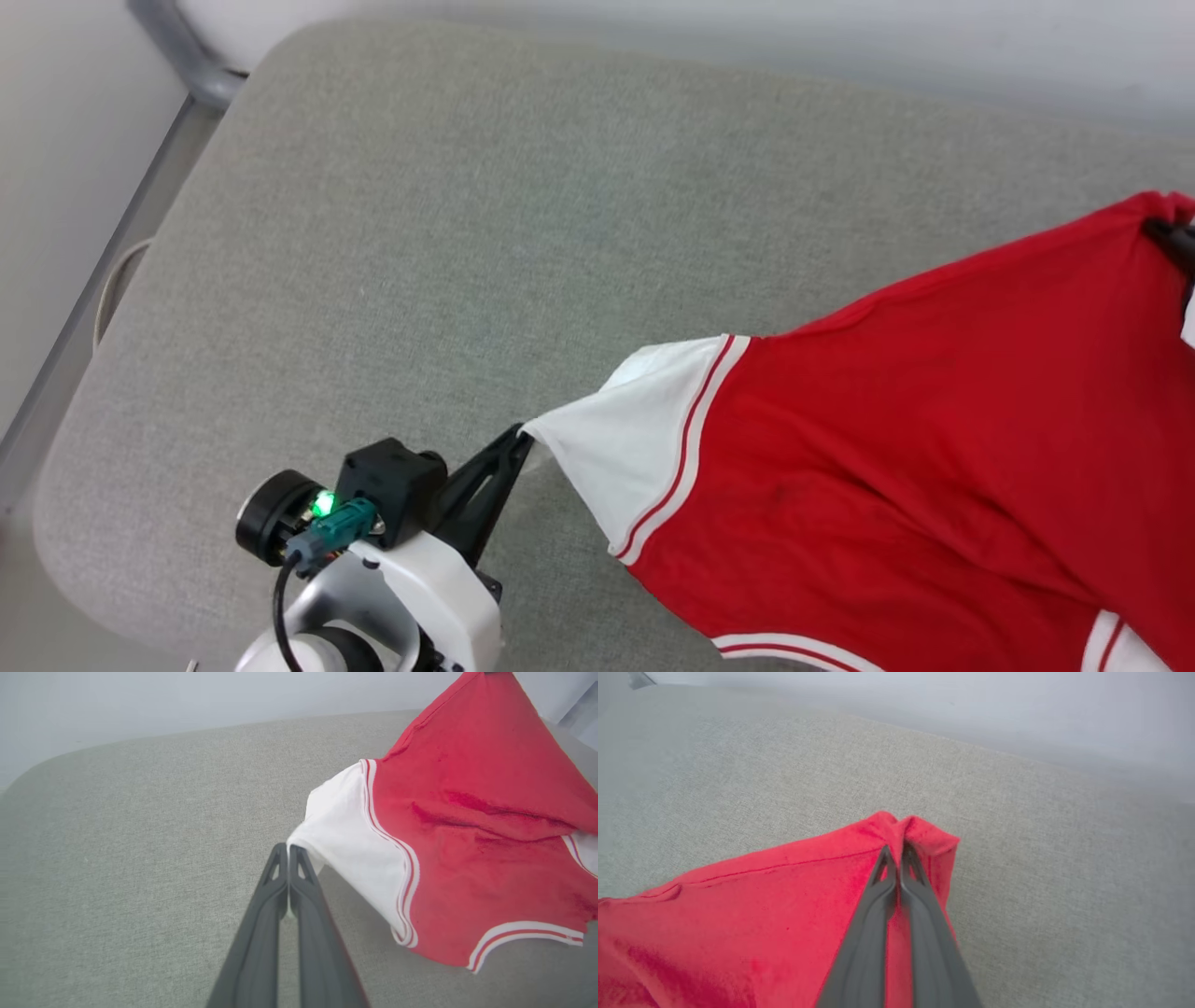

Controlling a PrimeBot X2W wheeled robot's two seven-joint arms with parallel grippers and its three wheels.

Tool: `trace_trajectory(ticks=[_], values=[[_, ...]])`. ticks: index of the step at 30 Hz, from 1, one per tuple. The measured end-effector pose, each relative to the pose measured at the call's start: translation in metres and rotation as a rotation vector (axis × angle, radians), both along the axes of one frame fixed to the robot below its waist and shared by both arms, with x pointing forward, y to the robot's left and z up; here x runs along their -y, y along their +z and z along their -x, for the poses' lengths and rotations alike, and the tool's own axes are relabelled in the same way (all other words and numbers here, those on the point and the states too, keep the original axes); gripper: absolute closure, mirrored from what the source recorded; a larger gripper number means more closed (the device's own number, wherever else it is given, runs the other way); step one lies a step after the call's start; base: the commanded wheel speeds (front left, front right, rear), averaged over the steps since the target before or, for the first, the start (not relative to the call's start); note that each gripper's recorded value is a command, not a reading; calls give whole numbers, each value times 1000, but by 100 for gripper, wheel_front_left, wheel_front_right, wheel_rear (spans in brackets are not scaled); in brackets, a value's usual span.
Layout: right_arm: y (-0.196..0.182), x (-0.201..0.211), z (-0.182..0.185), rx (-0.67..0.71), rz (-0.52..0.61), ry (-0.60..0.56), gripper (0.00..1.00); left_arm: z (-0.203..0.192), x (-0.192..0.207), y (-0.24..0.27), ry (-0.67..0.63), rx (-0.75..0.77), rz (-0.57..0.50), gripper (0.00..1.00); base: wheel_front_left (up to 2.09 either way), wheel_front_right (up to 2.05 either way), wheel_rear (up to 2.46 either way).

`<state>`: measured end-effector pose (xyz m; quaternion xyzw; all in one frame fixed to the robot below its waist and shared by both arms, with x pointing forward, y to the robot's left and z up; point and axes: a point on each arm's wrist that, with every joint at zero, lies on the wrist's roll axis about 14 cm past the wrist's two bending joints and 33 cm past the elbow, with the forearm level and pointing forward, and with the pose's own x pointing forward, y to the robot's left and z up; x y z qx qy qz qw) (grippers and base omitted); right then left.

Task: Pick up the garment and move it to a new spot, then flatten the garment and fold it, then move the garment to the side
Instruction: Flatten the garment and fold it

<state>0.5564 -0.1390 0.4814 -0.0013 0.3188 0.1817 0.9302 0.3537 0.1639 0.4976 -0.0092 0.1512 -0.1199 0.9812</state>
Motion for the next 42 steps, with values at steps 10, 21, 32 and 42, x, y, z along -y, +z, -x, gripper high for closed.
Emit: trace_trajectory(ticks=[10,21,32,42], values=[[103,25,21,285,-47,-43,100,-5,2,68,-28,208,-19,100,0,0,0],[204,53,66,559,-70,-88,100,-14,-3,181,-12,563,-40,100,0,0,0],[256,68,105,708,-113,-128,100,-11,-1,284,13,875,-44,100,0,0,0],[278,71,99,795,-176,-161,100,-25,-6,341,71,1065,-59,100,0,0,0]])
